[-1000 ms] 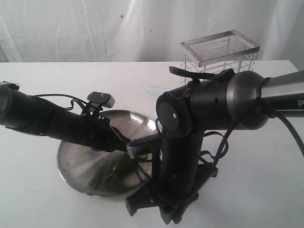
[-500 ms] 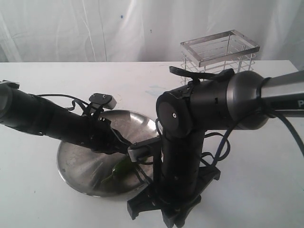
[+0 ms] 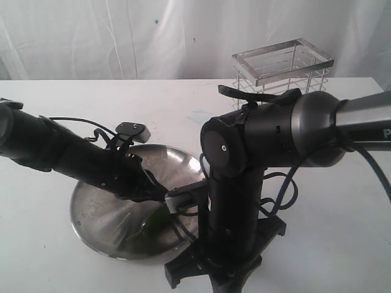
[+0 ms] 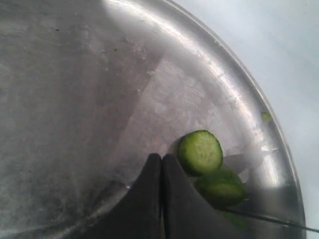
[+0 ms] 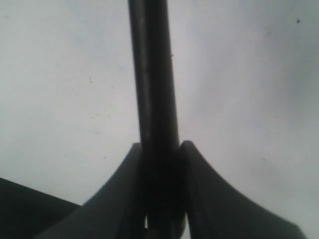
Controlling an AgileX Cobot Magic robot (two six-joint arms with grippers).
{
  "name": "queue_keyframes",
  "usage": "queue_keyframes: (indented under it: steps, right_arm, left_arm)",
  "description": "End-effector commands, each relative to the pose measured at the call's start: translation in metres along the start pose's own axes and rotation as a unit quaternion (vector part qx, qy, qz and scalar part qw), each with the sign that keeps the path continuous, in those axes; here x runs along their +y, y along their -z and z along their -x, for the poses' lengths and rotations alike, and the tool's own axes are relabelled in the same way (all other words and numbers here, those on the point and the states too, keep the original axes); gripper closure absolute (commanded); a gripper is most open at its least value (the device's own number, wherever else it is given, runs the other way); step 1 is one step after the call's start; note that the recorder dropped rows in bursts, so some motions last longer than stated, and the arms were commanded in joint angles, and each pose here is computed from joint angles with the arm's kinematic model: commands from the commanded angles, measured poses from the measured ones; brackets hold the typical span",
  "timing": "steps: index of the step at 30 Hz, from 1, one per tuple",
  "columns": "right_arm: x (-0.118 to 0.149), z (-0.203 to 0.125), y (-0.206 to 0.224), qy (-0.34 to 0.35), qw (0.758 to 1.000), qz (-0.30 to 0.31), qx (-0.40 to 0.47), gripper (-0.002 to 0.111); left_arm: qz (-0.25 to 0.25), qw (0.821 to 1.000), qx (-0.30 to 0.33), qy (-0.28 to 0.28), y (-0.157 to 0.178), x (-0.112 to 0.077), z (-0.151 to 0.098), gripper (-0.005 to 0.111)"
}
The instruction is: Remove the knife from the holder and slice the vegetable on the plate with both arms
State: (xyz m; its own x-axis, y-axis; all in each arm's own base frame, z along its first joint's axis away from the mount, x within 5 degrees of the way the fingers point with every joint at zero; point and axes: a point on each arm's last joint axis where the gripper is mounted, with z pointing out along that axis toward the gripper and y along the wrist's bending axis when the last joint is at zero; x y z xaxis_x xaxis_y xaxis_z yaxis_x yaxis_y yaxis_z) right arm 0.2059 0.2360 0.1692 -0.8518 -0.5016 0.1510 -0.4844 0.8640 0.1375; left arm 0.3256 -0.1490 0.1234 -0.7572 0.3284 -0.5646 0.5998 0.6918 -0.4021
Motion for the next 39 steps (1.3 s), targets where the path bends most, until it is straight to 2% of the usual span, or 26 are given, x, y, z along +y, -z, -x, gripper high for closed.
queue_keyframes:
  steps: [1,5,8,9,11,13,19,24,28,34,39]
  right_arm:
    - [-0.004,-0.007,0.004,-0.003,1.000,-0.012,0.027,0.108]
    - [-0.004,-0.009,0.004,-0.002,0.999,-0.014,0.038,0.108]
    - [-0.006,-0.008,0.004,0.002,0.999,-0.022,0.035,0.108]
    - [-0.007,-0.008,0.004,0.004,0.999,-0.027,0.034,0.108]
    - [-0.008,-0.008,0.004,0.006,0.999,-0.035,0.036,0.108]
    - [-0.009,-0.009,0.004,0.007,0.998,-0.038,0.039,0.108]
    - [-0.008,-0.008,0.004,0.007,0.999,-0.033,0.035,0.108]
    - [-0.008,-0.009,0.004,0.008,0.999,-0.033,0.038,0.108]
    - [-0.008,-0.008,0.004,0.008,0.999,-0.032,0.035,0.108]
    - [-0.007,-0.005,0.004,0.008,0.999,-0.029,0.020,0.108]
    - [-0.007,-0.004,0.004,0.008,0.999,-0.028,0.014,0.108]
  left_arm:
    - [-0.033,0.996,0.082,-0.028,-0.009,-0.005,-0.026,0.107]
    - [-0.037,0.996,0.078,-0.024,-0.008,-0.006,-0.024,0.107]
    - [-0.046,0.997,0.036,-0.050,0.006,-0.015,0.004,0.107]
    - [-0.049,0.997,0.005,-0.058,0.018,-0.022,0.020,0.107]
    - [-0.052,0.997,-0.032,-0.051,0.033,-0.031,0.034,0.107]
    - [-0.051,0.996,-0.042,-0.054,0.040,-0.036,0.038,0.107]
    - [-0.068,0.996,-0.021,-0.050,0.040,-0.039,0.024,0.107]
    - [-0.053,0.998,-0.007,-0.039,0.036,-0.035,0.010,0.107]
    - [-0.074,0.997,-0.001,-0.026,0.035,-0.039,0.005,0.107]
    - [-0.078,0.997,-0.007,-0.015,0.035,-0.040,0.005,0.107]
    - [-0.086,0.995,-0.037,0.021,0.035,-0.041,0.011,0.107]
